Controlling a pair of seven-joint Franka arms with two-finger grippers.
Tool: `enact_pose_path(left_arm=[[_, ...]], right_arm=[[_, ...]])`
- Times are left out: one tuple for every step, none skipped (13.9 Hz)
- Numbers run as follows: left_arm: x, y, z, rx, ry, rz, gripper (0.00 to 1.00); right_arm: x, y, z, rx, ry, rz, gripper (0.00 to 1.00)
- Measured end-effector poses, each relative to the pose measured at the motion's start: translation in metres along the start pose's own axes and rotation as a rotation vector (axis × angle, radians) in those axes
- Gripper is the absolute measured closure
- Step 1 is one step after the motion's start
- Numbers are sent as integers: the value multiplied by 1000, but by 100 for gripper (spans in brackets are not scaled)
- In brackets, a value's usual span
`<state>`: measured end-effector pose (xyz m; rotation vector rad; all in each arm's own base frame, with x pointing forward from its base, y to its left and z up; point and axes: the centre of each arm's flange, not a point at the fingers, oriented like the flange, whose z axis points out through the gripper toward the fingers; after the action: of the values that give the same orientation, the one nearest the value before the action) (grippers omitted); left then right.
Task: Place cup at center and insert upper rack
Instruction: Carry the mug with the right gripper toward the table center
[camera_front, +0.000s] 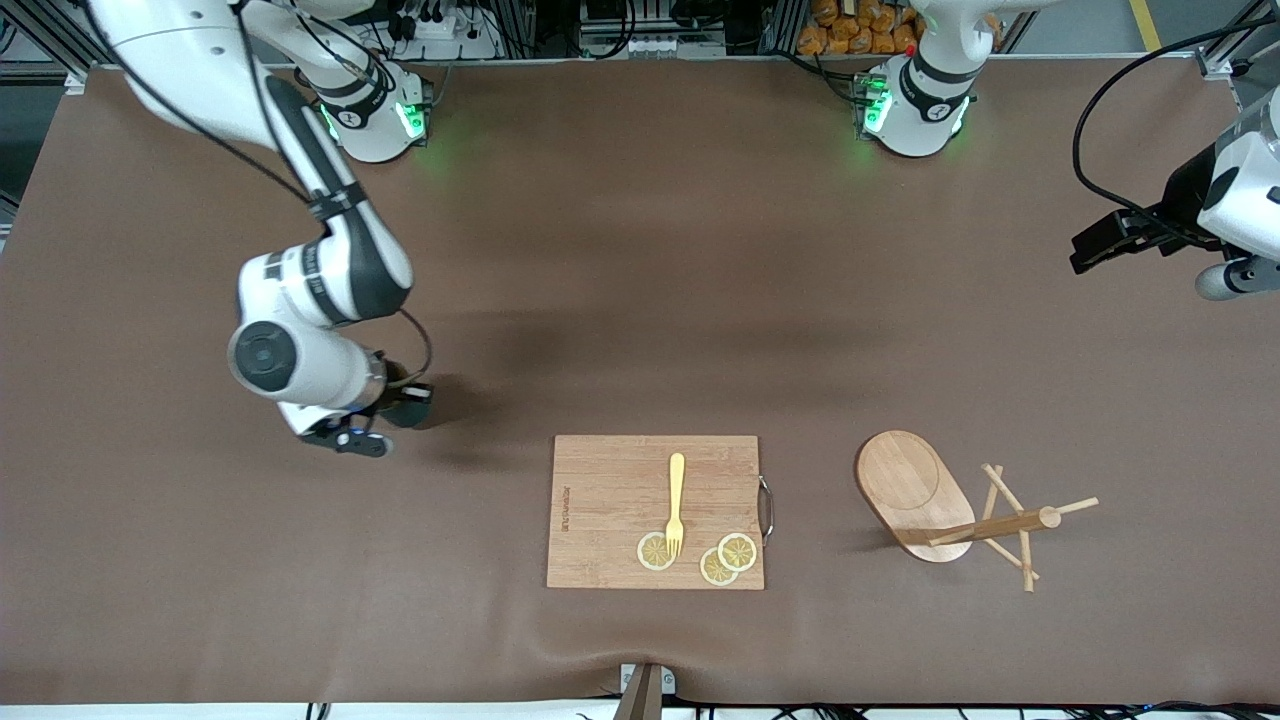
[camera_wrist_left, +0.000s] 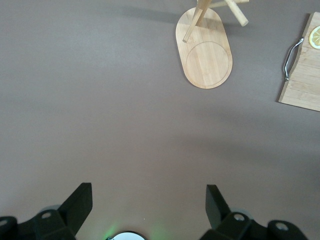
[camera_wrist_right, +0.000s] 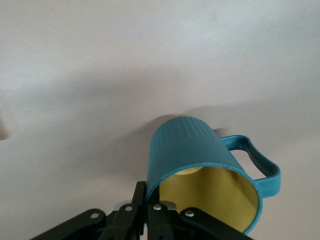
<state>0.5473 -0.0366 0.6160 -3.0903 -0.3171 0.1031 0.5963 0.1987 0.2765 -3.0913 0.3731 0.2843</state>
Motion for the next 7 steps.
enact_pose_path(left_arm=[[0,0,0,0,0,0,0],[0,0,0,0,0,-1,0],[0,0,0,0,0,-2,0],[0,0,0,0,0,-2,0],[0,0,0,0,-1,-2,0],[0,0,1,0,-1,-2,0],[0,0,1,0,-2,-2,0]], right_arm=[[-14,-23,0,-3,4,19,96],[-28,-44,0,-2,4,36,96],[-43,-63,1,6,-4,51,96],[-57,-80,2,17,-15,67,96],[-70,-96,3,27,-24,83,96],[-82,-111,2,34,-28,100,96],[-94,-126,1,37,-28,115,96]])
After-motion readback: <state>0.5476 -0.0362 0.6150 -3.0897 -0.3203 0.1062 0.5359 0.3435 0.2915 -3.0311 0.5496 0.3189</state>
